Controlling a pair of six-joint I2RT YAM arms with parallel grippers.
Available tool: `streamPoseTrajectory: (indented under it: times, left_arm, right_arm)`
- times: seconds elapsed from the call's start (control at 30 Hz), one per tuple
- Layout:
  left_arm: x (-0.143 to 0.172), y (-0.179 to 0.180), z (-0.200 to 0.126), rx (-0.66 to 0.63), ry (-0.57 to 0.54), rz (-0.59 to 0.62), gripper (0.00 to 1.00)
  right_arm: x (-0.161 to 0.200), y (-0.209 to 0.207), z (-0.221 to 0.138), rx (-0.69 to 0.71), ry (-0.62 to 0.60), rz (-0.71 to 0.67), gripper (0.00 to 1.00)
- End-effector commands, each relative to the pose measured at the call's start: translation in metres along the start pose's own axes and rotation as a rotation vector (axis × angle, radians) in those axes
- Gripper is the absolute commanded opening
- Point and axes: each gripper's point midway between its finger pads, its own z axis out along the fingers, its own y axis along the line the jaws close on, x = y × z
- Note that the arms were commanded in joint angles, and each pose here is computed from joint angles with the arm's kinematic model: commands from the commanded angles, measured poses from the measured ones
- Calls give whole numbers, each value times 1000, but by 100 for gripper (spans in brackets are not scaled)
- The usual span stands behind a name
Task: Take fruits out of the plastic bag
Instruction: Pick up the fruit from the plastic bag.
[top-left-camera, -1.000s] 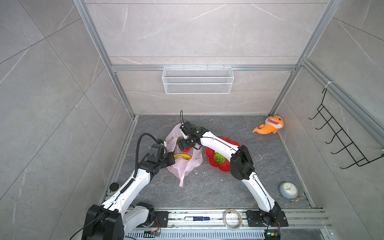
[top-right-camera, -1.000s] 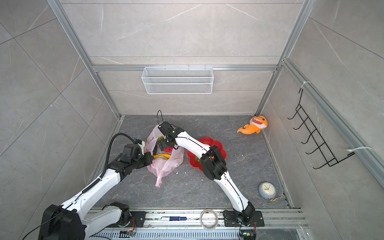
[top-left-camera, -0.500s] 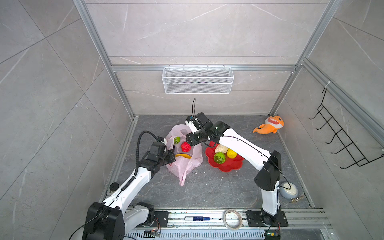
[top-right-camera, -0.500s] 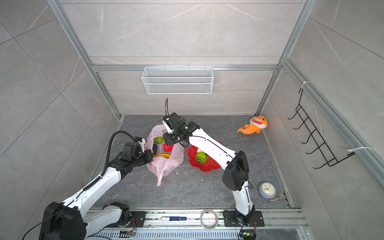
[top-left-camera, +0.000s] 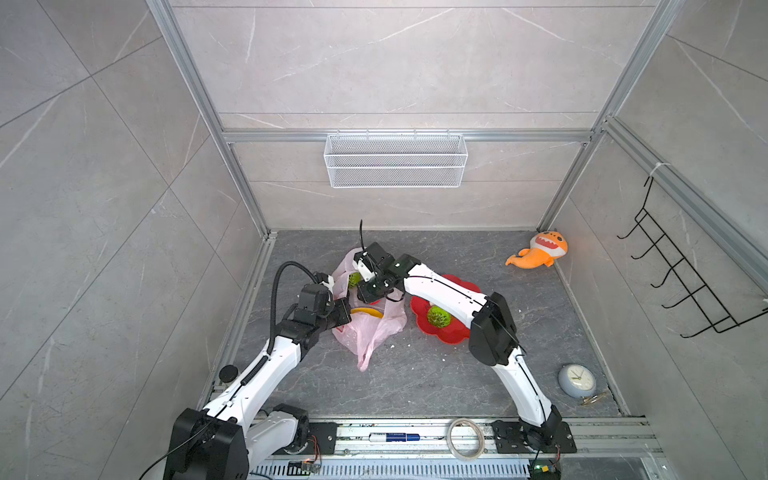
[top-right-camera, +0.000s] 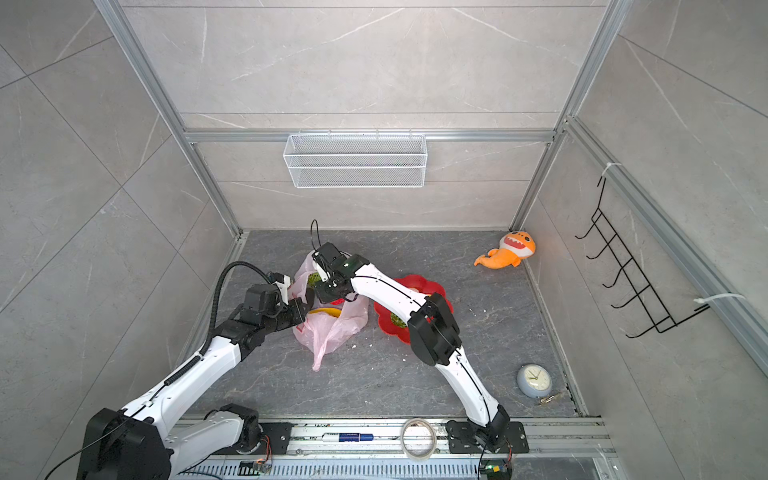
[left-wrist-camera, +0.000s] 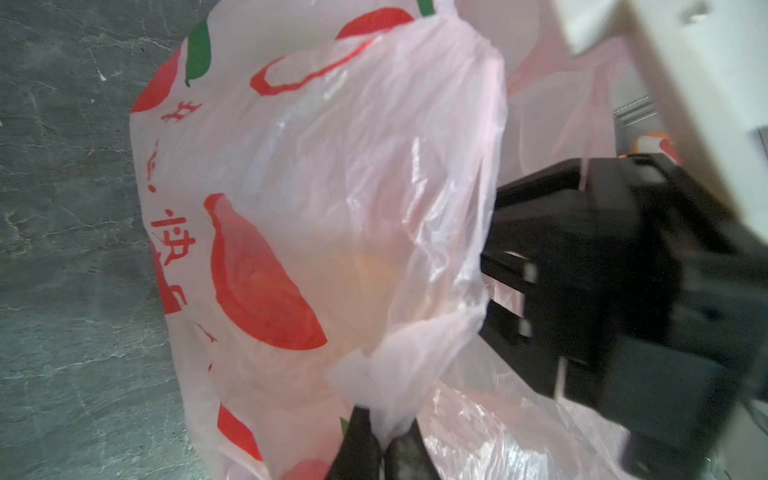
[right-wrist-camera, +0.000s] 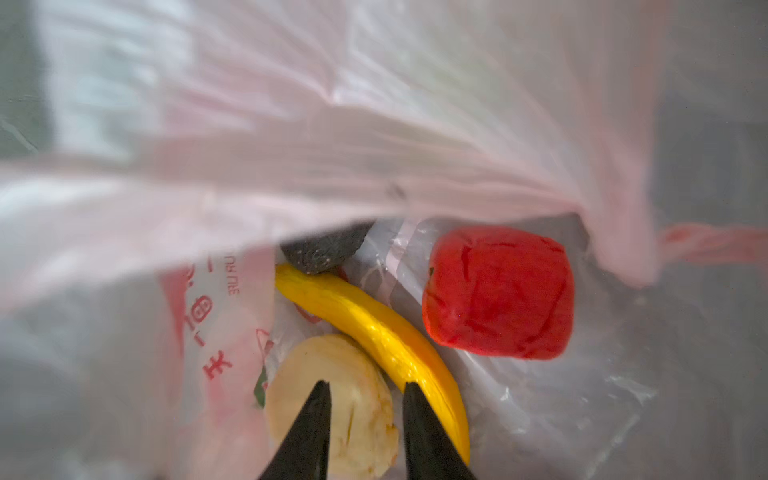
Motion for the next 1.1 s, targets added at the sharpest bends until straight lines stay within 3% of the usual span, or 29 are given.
streamPoseTrajectory:
  times: [0.0, 0.2, 0.57, 0.63, 1.07]
  left_arm:
    - [1, -13, -4, 65, 2, 32, 0]
    - [5, -9, -7, 60, -2, 32, 0]
    - [7, -4, -4, 41, -2, 28, 0]
    - [7, -2, -2, 28, -4, 25, 0]
    - [2, 4, 4, -5, -16, 11, 0]
  right_arm:
    - [-11, 2, 5, 13, -16, 6, 35]
    - [-22, -12, 15, 102, -40, -17, 44]
    - [-17, -45, 21, 214, -10, -41, 85]
    - [-6, -50, 36, 221, 30, -41, 87]
    - [10, -75, 49, 291, 78, -7, 92]
